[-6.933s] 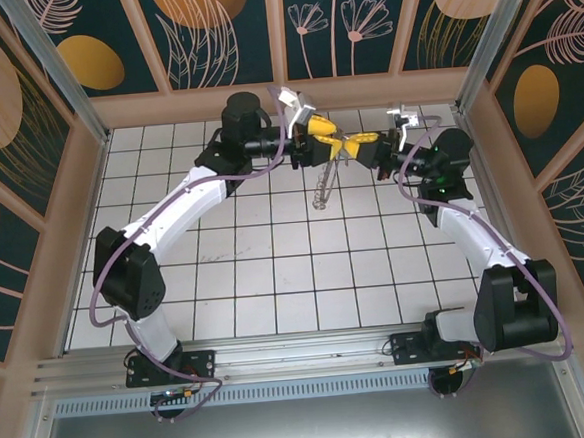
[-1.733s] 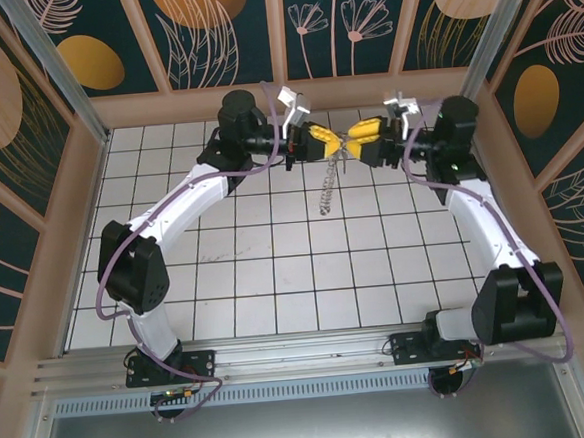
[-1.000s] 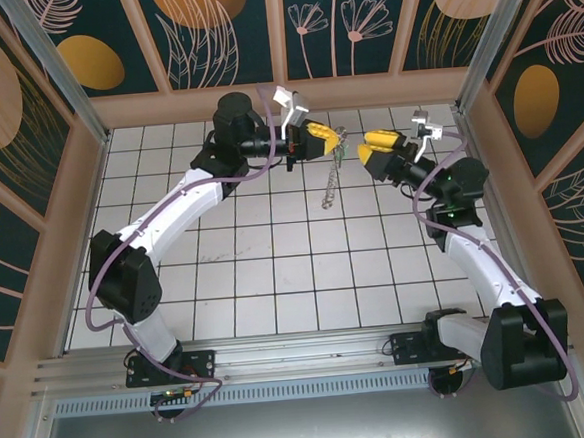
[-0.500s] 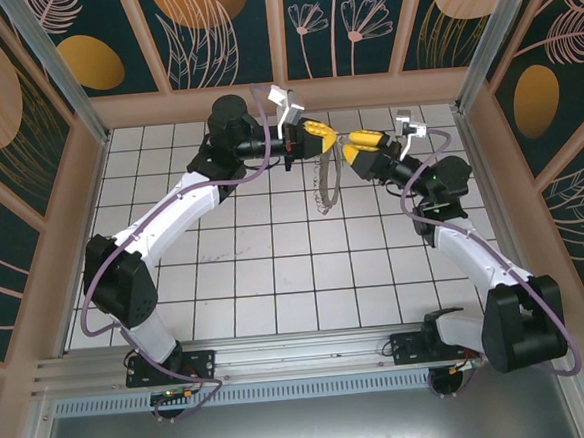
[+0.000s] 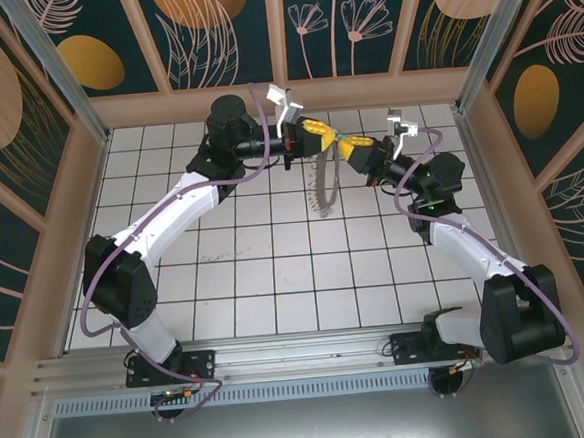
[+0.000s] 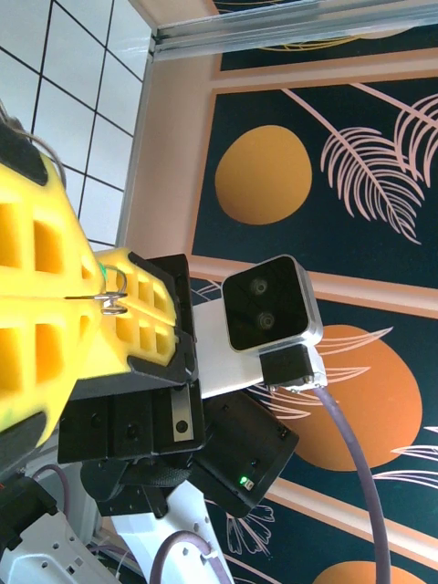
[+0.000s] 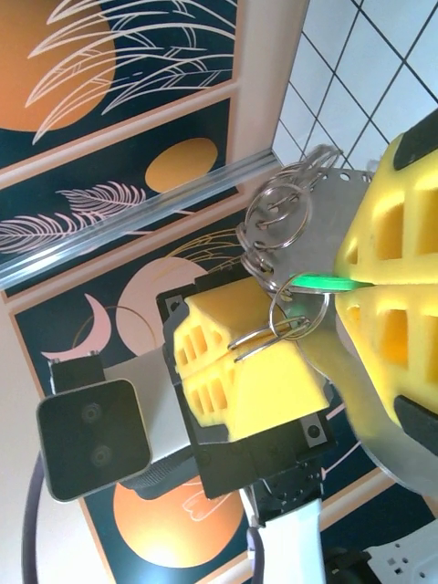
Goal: Put the keys on the keyring
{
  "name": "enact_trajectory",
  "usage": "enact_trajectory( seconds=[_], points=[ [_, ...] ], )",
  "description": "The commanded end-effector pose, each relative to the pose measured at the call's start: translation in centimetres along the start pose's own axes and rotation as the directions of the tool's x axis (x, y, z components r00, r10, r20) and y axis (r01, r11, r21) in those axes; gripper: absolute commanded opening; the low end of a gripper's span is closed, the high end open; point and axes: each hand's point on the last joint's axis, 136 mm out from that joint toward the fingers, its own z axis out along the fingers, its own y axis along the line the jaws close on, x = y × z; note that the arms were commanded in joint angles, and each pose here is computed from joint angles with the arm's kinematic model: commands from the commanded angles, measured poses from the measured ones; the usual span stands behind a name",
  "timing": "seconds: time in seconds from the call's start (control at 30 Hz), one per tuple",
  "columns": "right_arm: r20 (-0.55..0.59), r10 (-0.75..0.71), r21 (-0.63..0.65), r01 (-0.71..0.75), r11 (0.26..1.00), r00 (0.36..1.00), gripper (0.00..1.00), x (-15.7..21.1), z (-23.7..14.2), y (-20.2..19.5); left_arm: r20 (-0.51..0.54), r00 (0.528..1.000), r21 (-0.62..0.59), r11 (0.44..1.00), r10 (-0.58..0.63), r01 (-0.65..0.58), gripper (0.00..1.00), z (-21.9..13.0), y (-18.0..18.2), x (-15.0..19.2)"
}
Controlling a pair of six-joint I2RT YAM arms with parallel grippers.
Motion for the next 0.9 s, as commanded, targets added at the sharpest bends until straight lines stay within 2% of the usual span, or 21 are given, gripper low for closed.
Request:
enact_trajectory(
  seconds=[0.0,0.33,0.57,0.77,0.8,0.87],
  points=[
    [-0.007,-0.048,-0.047,0.048,0.998,0.999,0.00,-0.6,0.3,1.5,0.057,0.996,0.012,0.998,0.063,-0.064,0.00,-0.6,-1.8,-2.7],
    [-0.068,-0.008,-0.060,0.004,0.998,0.998,0.00,1.9,0.8,1.9,0.078,0.995,-0.010,0.998,0.069,-0.068,0.00,-0.8,-1.7,-3.2],
    [-0.136,0.006,-0.104,-0.020,0.994,0.991,0.00,3.6,2.4,2.5,0.085,0.995,-0.002,0.998,0.055,-0.055,0.00,-0.7,-1.6,-3.1],
    [-0.164,-0.004,-0.110,-0.014,0.994,0.986,0.00,3.7,3.3,2.5,0.096,0.994,-0.005,0.999,0.043,-0.042,0.00,-0.7,-1.5,-3.1],
    [-0.162,-0.005,-0.095,-0.010,0.995,0.987,0.01,3.5,3.3,2.3,0.099,0.994,-0.010,0.999,0.037,-0.036,0.00,-0.7,-1.4,-3.1],
    [-0.154,-0.014,-0.060,0.005,0.998,0.988,0.22,3.0,3.0,1.9,0.107,0.994,-0.022,1.000,0.020,-0.018,0.00,-0.7,-1.1,-3.1]
  ],
)
